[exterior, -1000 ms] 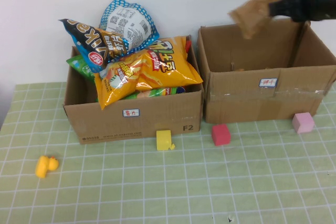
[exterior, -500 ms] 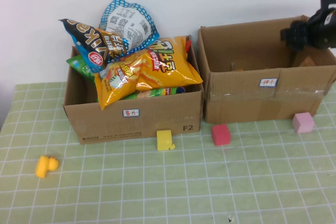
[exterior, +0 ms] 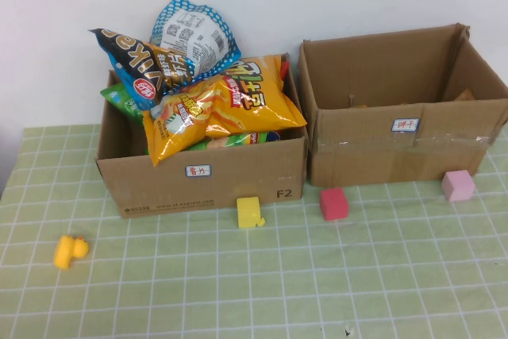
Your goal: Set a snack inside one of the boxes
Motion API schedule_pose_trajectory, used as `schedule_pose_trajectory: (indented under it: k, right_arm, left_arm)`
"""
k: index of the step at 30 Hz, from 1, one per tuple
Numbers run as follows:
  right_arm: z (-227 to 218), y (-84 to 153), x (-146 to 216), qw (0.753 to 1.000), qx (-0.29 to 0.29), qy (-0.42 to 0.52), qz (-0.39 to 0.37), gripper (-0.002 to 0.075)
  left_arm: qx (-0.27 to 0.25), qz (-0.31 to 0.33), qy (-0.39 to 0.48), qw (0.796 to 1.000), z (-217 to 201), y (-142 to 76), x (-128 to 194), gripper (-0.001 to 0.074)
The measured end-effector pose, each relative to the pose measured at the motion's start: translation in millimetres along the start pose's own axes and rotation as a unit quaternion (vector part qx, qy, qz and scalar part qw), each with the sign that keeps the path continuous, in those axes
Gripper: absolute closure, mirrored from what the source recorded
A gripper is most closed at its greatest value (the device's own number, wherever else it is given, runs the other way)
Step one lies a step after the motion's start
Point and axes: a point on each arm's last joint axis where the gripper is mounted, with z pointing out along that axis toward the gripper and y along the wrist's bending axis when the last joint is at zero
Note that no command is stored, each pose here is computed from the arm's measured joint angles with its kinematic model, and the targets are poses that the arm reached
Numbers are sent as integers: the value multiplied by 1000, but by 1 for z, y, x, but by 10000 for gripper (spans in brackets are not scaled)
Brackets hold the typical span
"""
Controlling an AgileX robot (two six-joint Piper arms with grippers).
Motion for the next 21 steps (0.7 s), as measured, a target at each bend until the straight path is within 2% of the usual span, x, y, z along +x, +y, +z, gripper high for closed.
schedule_pose_trajectory:
  k: [3, 7, 15, 16, 21]
  right_arm:
    - [-45, 7, 15, 999, -21, -36, -11, 724]
    - [-84, 16, 56, 997, -46, -57, -35, 727]
    - [-112, 25, 156, 994, -68, -14, -83, 728]
    - [-118, 27, 180, 994, -73, -3, -85, 728]
    - [-120, 26, 226, 993, -46, -66, -88, 728]
  left_arm:
    - [0, 0, 0, 1000, 0, 0, 0, 738]
    - [0, 0, 0, 1000, 0, 0, 0, 738]
    - [0, 0, 0, 1000, 0, 0, 0, 737]
    - [0, 0, 0, 1000, 0, 0, 0, 737]
    - [0, 0, 0, 1000, 0, 0, 0, 738]
